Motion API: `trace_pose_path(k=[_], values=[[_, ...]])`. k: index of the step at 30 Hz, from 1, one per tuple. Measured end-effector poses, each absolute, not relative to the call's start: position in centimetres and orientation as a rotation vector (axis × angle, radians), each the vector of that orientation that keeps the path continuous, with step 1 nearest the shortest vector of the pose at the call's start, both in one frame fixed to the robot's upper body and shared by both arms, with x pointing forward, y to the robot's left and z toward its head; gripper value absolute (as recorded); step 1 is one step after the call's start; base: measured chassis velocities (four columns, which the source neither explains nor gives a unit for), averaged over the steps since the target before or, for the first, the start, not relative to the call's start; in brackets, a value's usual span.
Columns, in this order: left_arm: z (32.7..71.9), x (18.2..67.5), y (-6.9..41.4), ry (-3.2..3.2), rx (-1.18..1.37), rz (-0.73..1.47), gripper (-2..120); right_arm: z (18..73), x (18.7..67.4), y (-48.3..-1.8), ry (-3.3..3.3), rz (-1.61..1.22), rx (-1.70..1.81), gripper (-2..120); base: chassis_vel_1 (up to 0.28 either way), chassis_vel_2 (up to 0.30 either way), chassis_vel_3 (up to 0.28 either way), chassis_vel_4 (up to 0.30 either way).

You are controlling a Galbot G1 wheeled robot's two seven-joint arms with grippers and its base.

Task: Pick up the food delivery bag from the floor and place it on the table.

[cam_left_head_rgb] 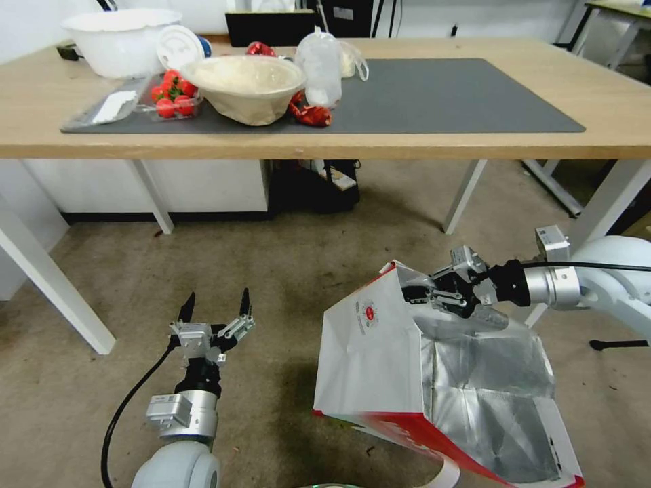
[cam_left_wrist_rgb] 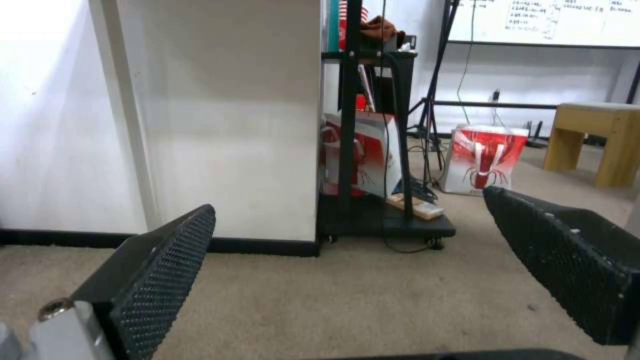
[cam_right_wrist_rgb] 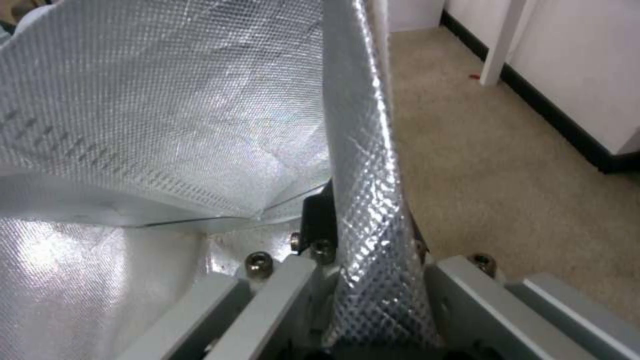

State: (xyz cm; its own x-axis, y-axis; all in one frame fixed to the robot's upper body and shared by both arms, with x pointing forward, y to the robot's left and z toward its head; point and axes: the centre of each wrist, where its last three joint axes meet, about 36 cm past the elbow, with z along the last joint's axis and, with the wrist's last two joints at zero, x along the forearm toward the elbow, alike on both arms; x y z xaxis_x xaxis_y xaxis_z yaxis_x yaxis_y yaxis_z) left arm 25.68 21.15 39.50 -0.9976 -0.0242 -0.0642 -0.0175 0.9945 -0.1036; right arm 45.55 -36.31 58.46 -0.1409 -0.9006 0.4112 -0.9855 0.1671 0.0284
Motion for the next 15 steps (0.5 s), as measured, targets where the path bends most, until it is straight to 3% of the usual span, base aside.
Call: trace_pose_path(k=[15], values=[[39.82,25.62,21.20,3.070,-0.031,-0.157,100,58.50,45.04,-36.63,-2.114,0.333,1.801,0,0.000,0.000,0.000,0.000]])
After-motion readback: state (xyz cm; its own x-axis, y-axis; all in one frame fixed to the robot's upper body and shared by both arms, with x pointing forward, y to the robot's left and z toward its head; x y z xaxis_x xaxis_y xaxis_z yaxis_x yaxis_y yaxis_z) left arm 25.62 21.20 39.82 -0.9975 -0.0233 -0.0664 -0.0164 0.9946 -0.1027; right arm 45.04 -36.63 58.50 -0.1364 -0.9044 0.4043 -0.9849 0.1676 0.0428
